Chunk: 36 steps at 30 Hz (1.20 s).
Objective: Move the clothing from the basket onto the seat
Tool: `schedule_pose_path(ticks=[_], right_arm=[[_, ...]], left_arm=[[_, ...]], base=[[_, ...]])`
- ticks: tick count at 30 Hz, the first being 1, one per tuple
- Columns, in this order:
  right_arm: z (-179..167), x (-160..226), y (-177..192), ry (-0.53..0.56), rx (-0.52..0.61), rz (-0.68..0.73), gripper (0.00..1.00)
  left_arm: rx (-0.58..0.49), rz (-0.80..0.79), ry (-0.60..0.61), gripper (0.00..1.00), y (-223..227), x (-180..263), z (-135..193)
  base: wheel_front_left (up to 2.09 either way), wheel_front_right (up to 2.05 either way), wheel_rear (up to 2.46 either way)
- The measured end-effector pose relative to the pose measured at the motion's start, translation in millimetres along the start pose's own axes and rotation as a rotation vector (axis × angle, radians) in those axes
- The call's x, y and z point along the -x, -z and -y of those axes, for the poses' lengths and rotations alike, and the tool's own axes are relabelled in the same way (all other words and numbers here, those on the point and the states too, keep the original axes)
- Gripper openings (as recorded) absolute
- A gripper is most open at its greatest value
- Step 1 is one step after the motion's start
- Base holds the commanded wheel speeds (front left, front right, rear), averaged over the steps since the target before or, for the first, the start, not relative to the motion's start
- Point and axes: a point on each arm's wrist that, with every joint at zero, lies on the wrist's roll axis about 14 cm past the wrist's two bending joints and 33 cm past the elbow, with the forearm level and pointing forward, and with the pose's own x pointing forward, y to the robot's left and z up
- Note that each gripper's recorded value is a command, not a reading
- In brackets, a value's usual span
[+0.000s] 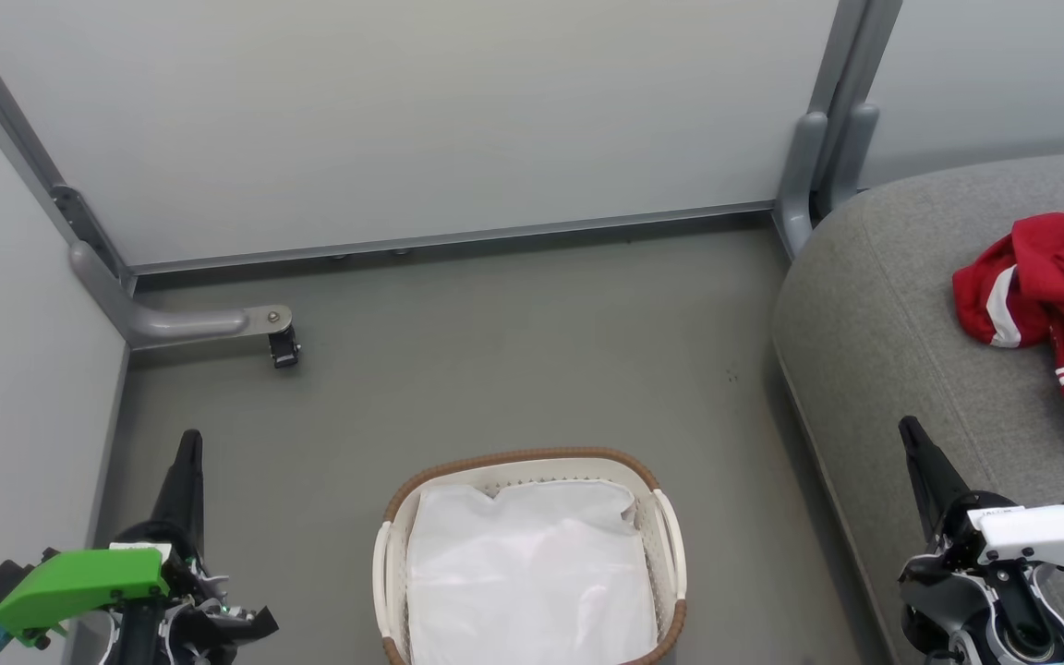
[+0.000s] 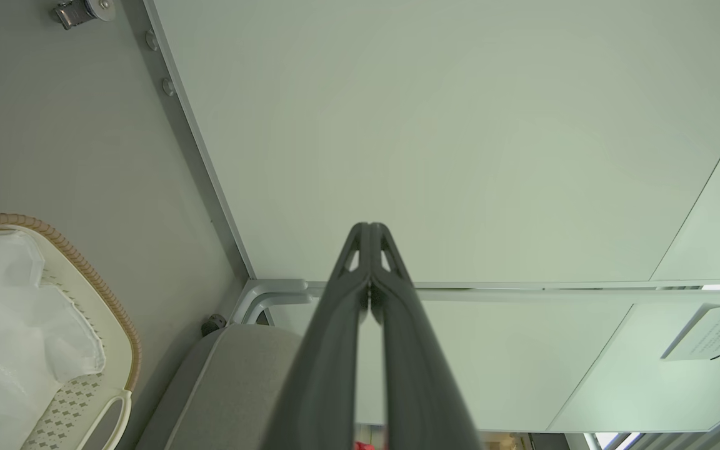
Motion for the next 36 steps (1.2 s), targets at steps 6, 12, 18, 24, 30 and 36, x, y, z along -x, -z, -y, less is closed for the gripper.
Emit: schedule_pose_path(ticks=[6, 12, 18, 24, 30, 36], right_arm=[[-0.4, -0.2, -0.1, -0.001, -0.001, 0.0, 0.0], [-0.5, -0.3, -0.1, -0.002, -0.001, 0.0, 0.0], [-0.9, -0.5, -0.1, -0.003, -0.001, 0.0, 0.0], [-1.1, -0.6, -0.1, -0.003, -0.001, 0.0, 0.0], [-1.1, -0.6, -0.1, -0.003, -0.001, 0.0, 0.0], [-1.2, -0.7, -0.1, -0.003, -0.001, 0.0, 0.0]], left_arm=[[0.002, -0.001, 0.005, 0.0, 0.1, -0.9, 1.5], [0.002, 0.0, 0.005, 0.0, 0.0, -0.9, 1.4], [0.003, 0.0, 0.005, 0.0, -0.1, -0.9, 1.5], [0.003, 0.001, 0.005, 0.0, -0.2, -0.9, 1.6], [0.004, 0.002, 0.005, 0.0, -0.4, -0.9, 1.6], [0.004, 0.001, 0.005, 0.0, -0.4, -0.9, 1.4]], base=[[0.0, 0.0, 0.0], [0.0, 0.0, 0.0], [0.0, 0.0, 0.0], [0.0, 0.0, 0.0], [0.0, 0.0, 0.0], [0.0, 0.0, 0.0]])
